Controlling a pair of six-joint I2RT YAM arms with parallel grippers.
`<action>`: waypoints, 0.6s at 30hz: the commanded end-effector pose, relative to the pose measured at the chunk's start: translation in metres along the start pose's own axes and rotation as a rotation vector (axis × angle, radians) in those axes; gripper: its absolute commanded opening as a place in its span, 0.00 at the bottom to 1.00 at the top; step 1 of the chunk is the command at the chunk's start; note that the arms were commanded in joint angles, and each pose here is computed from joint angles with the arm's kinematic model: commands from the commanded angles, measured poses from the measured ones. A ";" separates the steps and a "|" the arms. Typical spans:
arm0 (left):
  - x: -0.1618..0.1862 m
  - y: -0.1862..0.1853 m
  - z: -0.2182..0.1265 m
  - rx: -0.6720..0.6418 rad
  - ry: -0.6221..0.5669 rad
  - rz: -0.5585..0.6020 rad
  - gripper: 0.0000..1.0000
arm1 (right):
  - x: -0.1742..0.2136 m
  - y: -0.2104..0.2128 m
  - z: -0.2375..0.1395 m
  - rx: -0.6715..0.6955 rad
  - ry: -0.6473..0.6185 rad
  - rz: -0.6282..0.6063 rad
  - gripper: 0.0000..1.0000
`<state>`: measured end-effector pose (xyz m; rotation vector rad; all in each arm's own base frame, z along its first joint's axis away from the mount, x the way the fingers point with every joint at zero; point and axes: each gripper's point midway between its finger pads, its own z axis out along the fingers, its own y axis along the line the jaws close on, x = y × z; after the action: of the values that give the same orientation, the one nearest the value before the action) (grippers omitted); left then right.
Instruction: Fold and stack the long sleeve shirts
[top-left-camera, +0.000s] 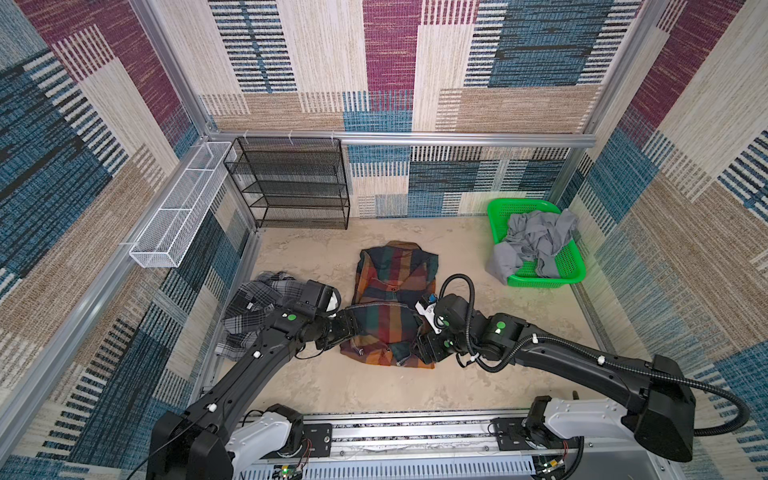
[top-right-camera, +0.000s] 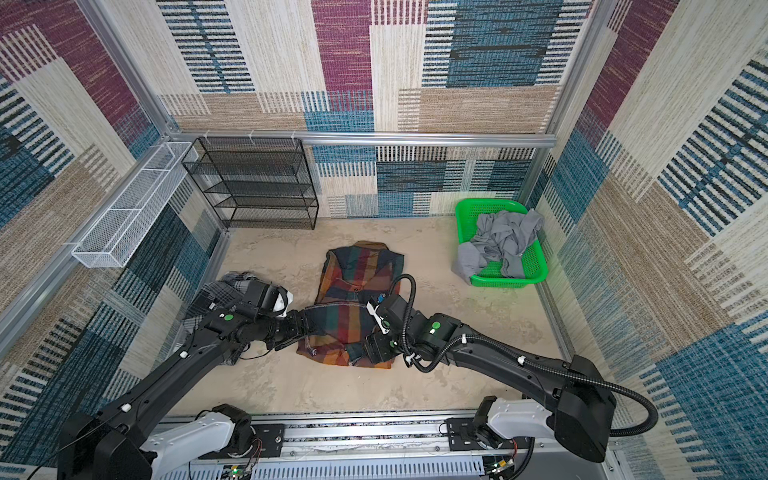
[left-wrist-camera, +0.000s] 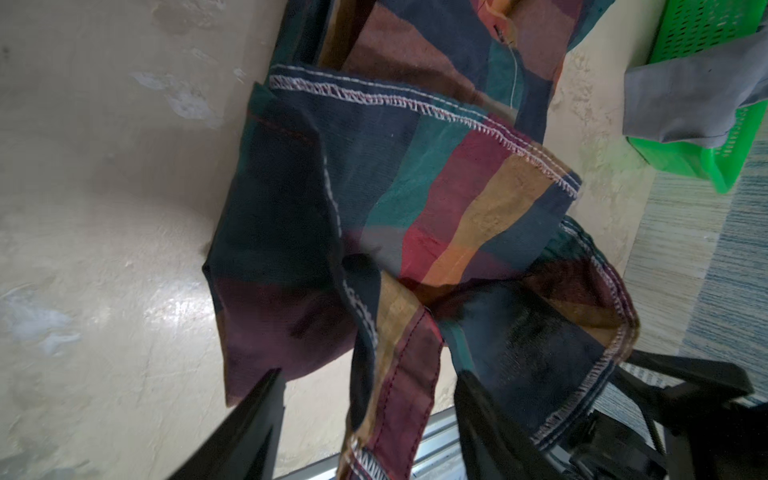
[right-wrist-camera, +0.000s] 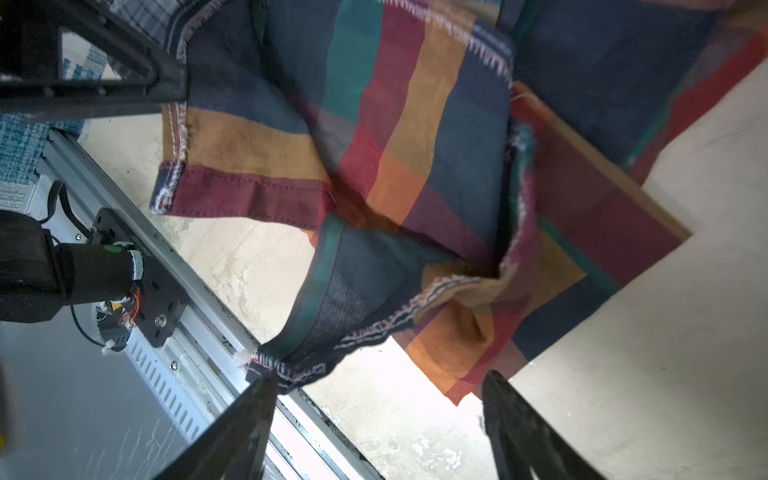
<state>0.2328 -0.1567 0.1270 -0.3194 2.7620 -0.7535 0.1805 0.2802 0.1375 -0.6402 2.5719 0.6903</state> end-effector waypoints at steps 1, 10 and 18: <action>-0.012 -0.015 0.005 0.013 -0.032 0.020 0.65 | -0.018 0.012 0.004 -0.046 -0.059 0.032 0.75; -0.029 -0.033 0.022 -0.018 -0.004 0.087 0.31 | -0.047 0.006 0.021 0.005 -0.098 0.029 0.23; -0.066 -0.060 0.014 -0.045 -0.045 0.151 0.05 | -0.079 -0.022 0.019 0.072 -0.144 0.092 0.00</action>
<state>0.2968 -0.1975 0.1509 -0.1863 2.7449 -0.7007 0.2453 0.3004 0.1478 -0.4699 2.5220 0.6729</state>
